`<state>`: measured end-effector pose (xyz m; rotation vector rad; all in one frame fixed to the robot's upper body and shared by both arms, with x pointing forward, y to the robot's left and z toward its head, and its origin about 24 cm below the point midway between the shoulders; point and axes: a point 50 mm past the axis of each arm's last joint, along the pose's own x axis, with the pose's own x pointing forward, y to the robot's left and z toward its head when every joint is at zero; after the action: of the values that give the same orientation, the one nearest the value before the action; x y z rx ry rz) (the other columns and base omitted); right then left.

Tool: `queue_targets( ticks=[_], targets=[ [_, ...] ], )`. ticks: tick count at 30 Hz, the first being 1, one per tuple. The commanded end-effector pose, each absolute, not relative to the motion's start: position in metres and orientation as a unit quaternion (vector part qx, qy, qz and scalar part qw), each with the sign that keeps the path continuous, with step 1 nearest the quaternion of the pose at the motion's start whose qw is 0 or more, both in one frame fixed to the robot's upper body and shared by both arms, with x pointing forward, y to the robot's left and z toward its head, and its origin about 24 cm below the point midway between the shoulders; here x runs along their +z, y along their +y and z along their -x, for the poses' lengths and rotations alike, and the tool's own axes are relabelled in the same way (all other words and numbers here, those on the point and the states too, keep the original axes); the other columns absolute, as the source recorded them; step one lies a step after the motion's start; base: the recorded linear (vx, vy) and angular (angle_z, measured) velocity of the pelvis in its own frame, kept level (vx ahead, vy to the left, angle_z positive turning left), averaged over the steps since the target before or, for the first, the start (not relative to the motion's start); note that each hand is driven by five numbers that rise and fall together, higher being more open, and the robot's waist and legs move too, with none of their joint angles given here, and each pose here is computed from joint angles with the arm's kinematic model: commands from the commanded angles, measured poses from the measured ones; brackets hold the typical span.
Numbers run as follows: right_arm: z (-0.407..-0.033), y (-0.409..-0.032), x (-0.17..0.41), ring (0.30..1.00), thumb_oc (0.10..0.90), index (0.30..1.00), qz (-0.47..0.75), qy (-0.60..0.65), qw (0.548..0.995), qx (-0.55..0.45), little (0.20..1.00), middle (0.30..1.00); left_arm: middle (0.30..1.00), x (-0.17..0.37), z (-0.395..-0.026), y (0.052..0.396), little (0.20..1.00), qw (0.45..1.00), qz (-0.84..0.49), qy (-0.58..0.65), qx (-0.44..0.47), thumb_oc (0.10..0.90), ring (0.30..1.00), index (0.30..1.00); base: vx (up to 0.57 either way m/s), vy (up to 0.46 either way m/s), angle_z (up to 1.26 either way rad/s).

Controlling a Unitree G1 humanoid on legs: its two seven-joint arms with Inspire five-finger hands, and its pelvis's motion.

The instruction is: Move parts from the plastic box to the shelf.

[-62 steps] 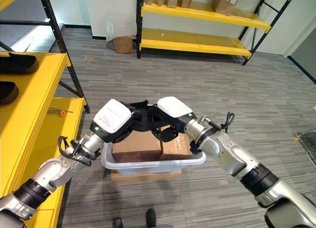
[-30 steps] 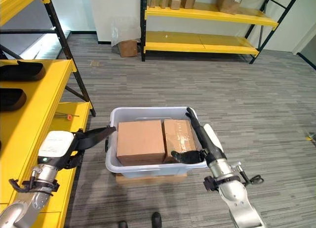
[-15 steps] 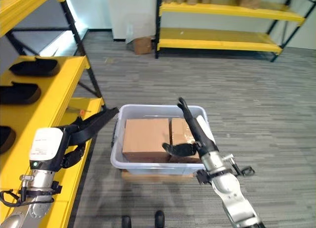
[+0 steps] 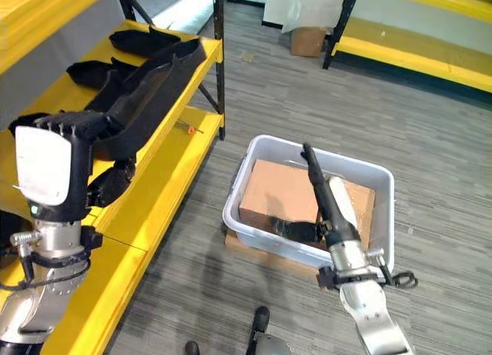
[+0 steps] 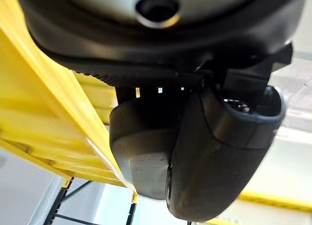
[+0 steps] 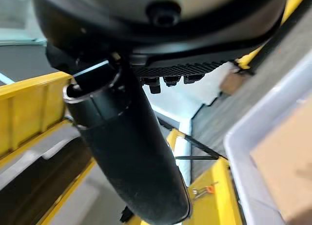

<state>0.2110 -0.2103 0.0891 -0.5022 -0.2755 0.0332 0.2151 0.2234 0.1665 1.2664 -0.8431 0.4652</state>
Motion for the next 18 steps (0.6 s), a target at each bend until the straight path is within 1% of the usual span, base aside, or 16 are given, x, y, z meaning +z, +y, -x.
queue_targets(
  ticks=[1, 5, 10, 15, 18],
  targets=[
    [-0.221, -0.206, 0.126, 1.000, 0.900, 1.000, 0.251, -0.250, 0.935, 0.006, 1.000, 1.000, 0.300, 0.203, -0.206, 0.227, 0.300, 0.629, -0.542, -0.471, 0.298, 0.400, 0.300, 0.300, -0.10, 0.163, 0.10],
    [-0.221, -0.203, 0.120, 1.000, 0.900, 1.000, 0.254, -0.238, 0.937, 0.007, 1.000, 1.000, 0.300, 0.205, -0.200, 0.233, 0.300, 0.613, -0.545, -0.471, 0.325, 0.400, 0.300, 0.300, -0.10, 0.138, 0.05],
    [-0.222, -0.200, 0.118, 1.000, 0.900, 1.000, 0.268, -0.234, 0.934, 0.015, 1.000, 1.000, 0.300, 0.206, -0.194, 0.238, 0.300, 0.599, -0.556, -0.466, 0.338, 0.400, 0.300, 0.300, -0.09, 0.131, 0.02],
    [-0.223, -0.195, 0.115, 1.000, 0.900, 1.000, 0.267, -0.231, 0.935, 0.018, 1.000, 1.000, 0.300, 0.205, -0.196, 0.237, 0.300, 0.606, -0.551, -0.467, 0.333, 0.400, 0.300, 0.300, -0.13, 0.090, -0.02],
    [-0.218, -0.199, 0.114, 1.000, 0.900, 1.000, 0.279, -0.229, 0.932, 0.014, 1.000, 1.000, 0.300, 0.203, -0.206, 0.230, 0.300, 0.613, -0.547, -0.477, 0.310, 0.400, 0.300, 0.300, -0.13, -0.015, 0.67]
  ],
)
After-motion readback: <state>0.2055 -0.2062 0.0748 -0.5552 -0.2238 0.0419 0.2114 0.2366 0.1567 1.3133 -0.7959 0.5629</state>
